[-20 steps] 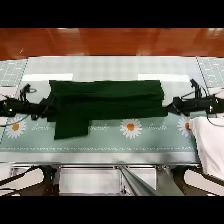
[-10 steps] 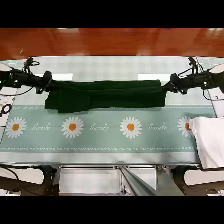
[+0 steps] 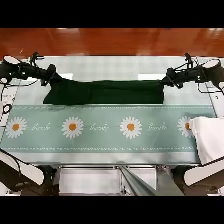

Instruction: Fold the shirts.

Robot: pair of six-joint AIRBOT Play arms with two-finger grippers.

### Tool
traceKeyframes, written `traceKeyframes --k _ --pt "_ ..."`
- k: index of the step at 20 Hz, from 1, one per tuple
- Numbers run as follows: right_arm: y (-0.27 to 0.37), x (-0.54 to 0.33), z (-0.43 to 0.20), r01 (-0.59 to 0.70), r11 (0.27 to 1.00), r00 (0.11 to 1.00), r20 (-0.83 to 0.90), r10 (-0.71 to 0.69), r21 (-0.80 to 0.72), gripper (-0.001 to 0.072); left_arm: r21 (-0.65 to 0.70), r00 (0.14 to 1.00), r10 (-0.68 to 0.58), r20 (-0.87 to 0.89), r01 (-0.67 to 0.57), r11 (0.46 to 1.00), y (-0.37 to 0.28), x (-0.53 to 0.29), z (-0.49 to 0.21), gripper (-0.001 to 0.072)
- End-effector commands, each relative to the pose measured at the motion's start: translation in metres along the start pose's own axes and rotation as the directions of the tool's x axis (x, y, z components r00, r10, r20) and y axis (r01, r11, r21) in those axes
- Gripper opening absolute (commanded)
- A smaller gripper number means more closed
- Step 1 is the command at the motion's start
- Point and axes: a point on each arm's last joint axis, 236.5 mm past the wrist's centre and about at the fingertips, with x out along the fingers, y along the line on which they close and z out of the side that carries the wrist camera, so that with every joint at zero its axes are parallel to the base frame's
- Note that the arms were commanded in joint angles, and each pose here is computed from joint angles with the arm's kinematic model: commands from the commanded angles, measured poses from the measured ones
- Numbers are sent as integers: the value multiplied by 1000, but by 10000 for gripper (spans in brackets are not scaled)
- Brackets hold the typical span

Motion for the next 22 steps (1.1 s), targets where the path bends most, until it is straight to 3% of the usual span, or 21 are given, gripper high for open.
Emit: traceKeyframes --k 1,2,3,8,13,18,22 --pt "-3 8 7 -12 1000 1000 14 12 19 150 -3 1000 2 -4 -2 1000 4 9 5 98" --pt "-3 7 8 -11 1000 1000 15 11 18 389 -1 1000 -2 -24 2 1000 3 9 0 312" --pt "-2 6 7 -11 1000 1000 14 11 16 416 2 999 -8 -53 8 1000 0 6 -6 509" --pt "-29 -82 10 96 994 994 53 -99 56 416 69 998 -16 -66 21 997 -9 -75 -16 507" --pt "-86 -99 -26 153 967 981 87 -174 203 416 156 972 39 230 -77 985 -23 -118 -58 507" --pt "-74 -39 -46 4 970 1000 26 -11 244 418 194 975 64 211 -106 975 -21 -81 -143 507" --pt "-58 -1 -48 -16 975 999 -35 25 223 419 239 980 41 193 -87 967 -39 -66 -150 507"
